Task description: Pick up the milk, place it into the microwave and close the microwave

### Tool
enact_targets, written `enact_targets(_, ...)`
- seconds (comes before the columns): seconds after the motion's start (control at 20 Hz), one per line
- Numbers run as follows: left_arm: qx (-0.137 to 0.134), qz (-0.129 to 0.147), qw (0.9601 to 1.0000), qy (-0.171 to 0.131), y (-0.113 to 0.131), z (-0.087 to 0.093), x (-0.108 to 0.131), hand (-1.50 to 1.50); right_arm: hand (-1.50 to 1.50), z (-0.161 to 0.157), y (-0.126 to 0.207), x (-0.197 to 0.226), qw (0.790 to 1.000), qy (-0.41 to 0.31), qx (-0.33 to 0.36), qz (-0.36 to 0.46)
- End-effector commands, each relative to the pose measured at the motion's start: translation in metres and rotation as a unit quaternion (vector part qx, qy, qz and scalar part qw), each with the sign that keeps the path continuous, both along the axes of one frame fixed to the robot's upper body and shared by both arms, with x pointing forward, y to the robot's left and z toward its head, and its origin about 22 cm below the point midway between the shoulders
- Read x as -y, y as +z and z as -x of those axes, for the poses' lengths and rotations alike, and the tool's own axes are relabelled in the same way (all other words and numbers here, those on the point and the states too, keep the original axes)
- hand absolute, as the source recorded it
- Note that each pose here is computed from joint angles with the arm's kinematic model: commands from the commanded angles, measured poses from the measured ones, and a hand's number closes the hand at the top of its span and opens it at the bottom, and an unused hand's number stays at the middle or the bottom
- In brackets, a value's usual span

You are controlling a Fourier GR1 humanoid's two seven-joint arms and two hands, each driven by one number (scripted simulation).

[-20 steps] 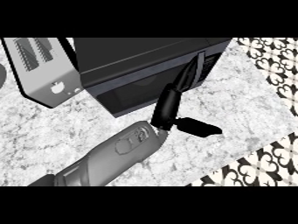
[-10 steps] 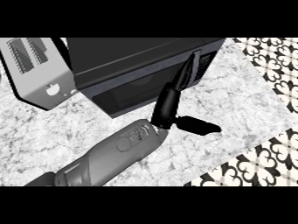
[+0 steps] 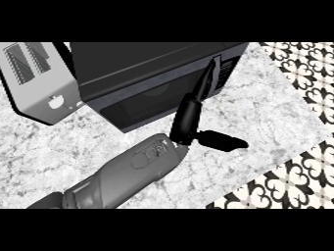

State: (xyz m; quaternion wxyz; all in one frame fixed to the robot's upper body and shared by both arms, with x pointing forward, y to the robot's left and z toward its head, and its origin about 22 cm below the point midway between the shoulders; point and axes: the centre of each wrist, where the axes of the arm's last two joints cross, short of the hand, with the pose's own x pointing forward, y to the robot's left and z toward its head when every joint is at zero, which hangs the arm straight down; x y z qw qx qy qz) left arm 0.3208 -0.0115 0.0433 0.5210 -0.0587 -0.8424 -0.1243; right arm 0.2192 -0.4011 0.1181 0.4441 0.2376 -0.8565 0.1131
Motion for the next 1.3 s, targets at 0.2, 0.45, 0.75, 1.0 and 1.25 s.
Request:
enact_targets(0.2, 0.003, 0.003, 0.9999, 0.011, 0.007, -0.013, 0.0, -1.5, -1.5, -0.006, 0.009, 0.004, 1.0, 0.008, 0.003, 0.002)
enact_targets(0.45, 0.001, 0.01, 0.9999, 0.013, 0.012, -0.015, 0.002, -1.5, -1.5, -0.007, 0.012, 0.006, 1.0, 0.015, 0.0, 0.006)
enact_targets(0.75, -0.002, 0.012, 0.9998, 0.014, 0.008, -0.014, 0.002, -1.5, -1.5, -0.008, 0.013, 0.009, 1.0, 0.021, -0.006, 0.004)
enact_targets(1.0, -0.001, 0.014, 0.9998, 0.016, 0.007, -0.016, 0.002, -1.5, -1.5, -0.01, 0.014, 0.006, 0.999, 0.034, -0.004, -0.003)
enact_targets(1.25, -0.062, 0.03, 0.9975, 0.017, 0.002, -0.017, -0.003, 1.5, -1.5, -0.011, 0.02, 0.01, 0.999, 0.034, 0.001, -0.003)
